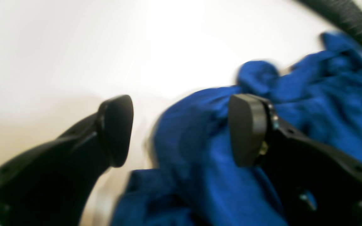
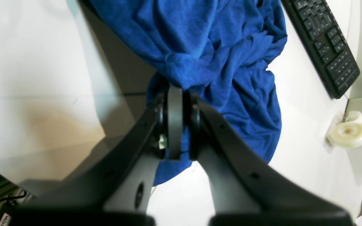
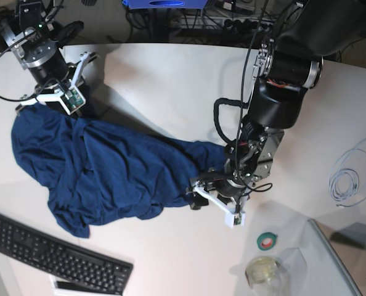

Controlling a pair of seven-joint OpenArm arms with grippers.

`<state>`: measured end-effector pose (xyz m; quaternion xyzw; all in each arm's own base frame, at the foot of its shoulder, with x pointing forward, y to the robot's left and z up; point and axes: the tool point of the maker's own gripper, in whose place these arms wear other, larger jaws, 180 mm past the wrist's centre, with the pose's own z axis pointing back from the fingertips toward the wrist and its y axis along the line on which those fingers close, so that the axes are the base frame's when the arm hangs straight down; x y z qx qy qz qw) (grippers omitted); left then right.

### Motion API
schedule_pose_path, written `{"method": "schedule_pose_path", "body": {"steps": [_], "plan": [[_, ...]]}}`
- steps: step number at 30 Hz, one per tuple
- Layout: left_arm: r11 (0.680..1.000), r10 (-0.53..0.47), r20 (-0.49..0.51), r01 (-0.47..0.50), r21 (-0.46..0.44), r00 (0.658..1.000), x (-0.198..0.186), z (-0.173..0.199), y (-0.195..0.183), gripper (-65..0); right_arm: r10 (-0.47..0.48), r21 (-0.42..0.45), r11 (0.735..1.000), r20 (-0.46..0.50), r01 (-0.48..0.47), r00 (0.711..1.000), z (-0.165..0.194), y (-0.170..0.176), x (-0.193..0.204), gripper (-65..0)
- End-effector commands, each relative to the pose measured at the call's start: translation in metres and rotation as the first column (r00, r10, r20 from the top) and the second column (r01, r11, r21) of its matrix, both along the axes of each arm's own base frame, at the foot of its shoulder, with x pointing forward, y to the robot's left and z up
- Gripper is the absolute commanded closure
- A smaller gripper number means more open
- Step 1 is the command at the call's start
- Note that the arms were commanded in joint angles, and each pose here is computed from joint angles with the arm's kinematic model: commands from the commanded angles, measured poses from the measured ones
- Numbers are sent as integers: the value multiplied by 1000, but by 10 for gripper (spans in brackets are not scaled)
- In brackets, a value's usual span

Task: Layout the t-shirt on the table in an organized manner, then fold the t-shirt properly
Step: 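Pull the shirt apart with both grippers to spread it flat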

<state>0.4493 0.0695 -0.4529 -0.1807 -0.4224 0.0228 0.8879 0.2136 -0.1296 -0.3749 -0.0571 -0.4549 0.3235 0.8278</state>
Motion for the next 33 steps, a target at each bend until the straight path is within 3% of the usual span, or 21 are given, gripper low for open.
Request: {"method": "schedule_pose_path", "body": {"steps": [1, 7, 10, 14, 19, 23, 27, 33], "plan": [[999, -10, 62, 12, -33, 998, 23, 25, -15, -408, 4, 10, 1000, 40, -4, 999, 9, 1, 5, 0], [999, -24, 39, 26, -45, 999, 28, 25, -31, -293, 5, 13, 1000, 41, -6, 999, 10, 2, 5, 0], [996, -93, 12, 93, 6, 996, 17, 13, -43, -248, 4, 12, 1000, 41, -4, 999, 10, 1, 6, 0], [993, -117, -16, 118, 30, 993, 8, 3, -46, -245, 3, 12, 1000, 42, -3, 999, 10, 1, 6, 0], [995, -26, -47, 31, 95, 999, 6, -9, -23, -245, 3, 12, 1000, 42, -3, 999, 10, 1, 6, 0], [994, -19, -49, 24, 108, 999, 6, -10, -20, -229, 4, 13, 1000, 43, -5, 999, 10, 2, 6, 0], [994, -16, -40, 20, 104, 999, 9, -6, -20, 0, 3, 12, 1000, 45, -3, 999, 11, 1, 7, 0], [992, 31, 79, -41, 123, 996, 39, 36, -10, 0, -15, 12, 1000, 27, 15, 1000, -6, -5, 22, 0]]}}
